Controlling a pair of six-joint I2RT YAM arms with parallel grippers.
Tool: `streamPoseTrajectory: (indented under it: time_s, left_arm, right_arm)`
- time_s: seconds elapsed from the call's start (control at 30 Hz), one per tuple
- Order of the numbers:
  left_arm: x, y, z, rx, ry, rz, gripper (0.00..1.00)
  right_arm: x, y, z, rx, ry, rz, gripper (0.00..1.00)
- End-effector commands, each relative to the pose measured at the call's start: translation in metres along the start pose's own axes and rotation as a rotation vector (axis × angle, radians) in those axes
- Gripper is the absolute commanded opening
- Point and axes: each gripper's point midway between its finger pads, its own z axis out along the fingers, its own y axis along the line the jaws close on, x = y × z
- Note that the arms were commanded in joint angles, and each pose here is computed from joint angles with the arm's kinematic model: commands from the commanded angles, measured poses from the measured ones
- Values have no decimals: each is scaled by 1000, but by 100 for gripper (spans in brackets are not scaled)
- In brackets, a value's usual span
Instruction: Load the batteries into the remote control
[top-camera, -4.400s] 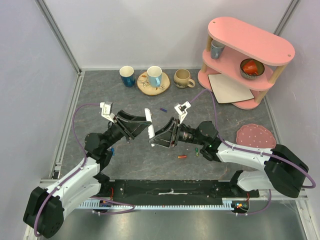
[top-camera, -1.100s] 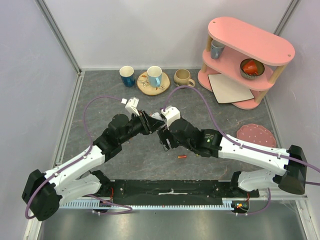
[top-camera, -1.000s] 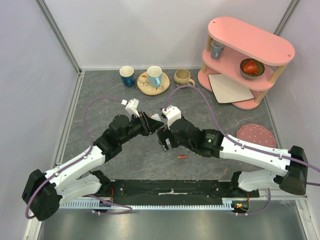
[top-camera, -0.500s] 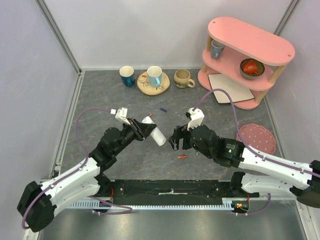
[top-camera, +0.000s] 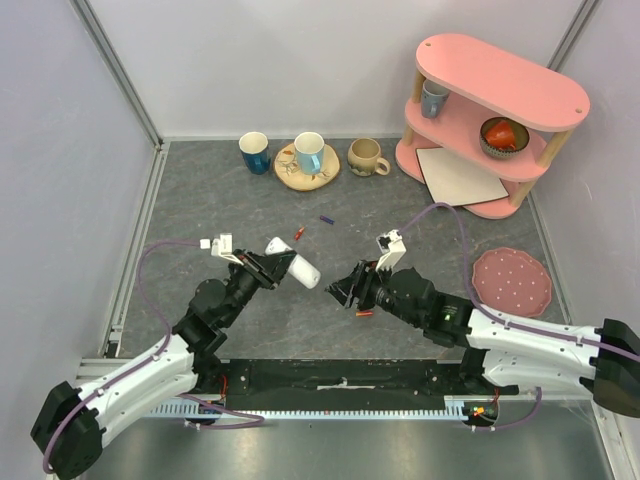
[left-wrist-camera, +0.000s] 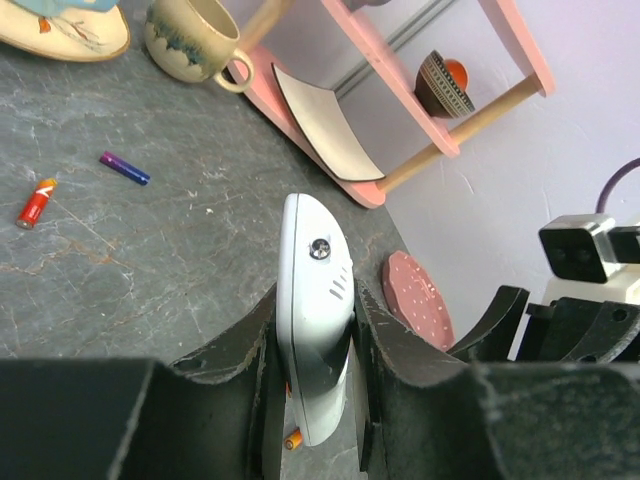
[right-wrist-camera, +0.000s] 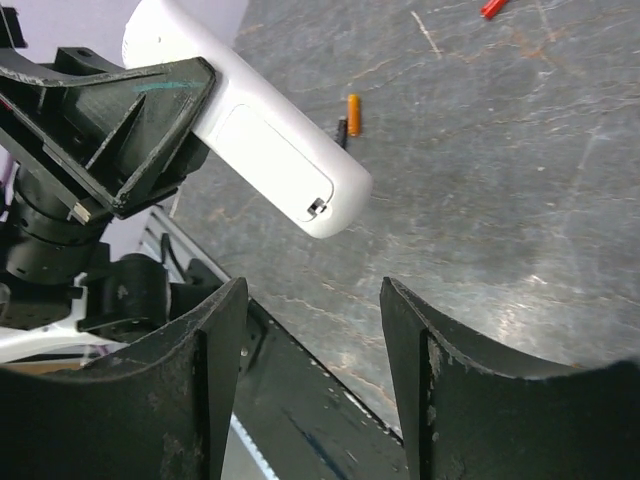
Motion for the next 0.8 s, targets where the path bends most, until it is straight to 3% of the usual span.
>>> streamPoseTrajectory:
  time_s: [0.0,0.33,0.77]
  left_arm:
    - [-31,-12,2,8,-124,36,2]
    - [-34,-6,3,-48,-134,52,2]
    - [-37,-10,5,-47,-133,65,2]
  right_arm:
    - [-18,36,7,-155,-77,141,63]
    - [-17,38,26,-190,-95,259,51]
    - [-8,34,44,-202,-59,318,49]
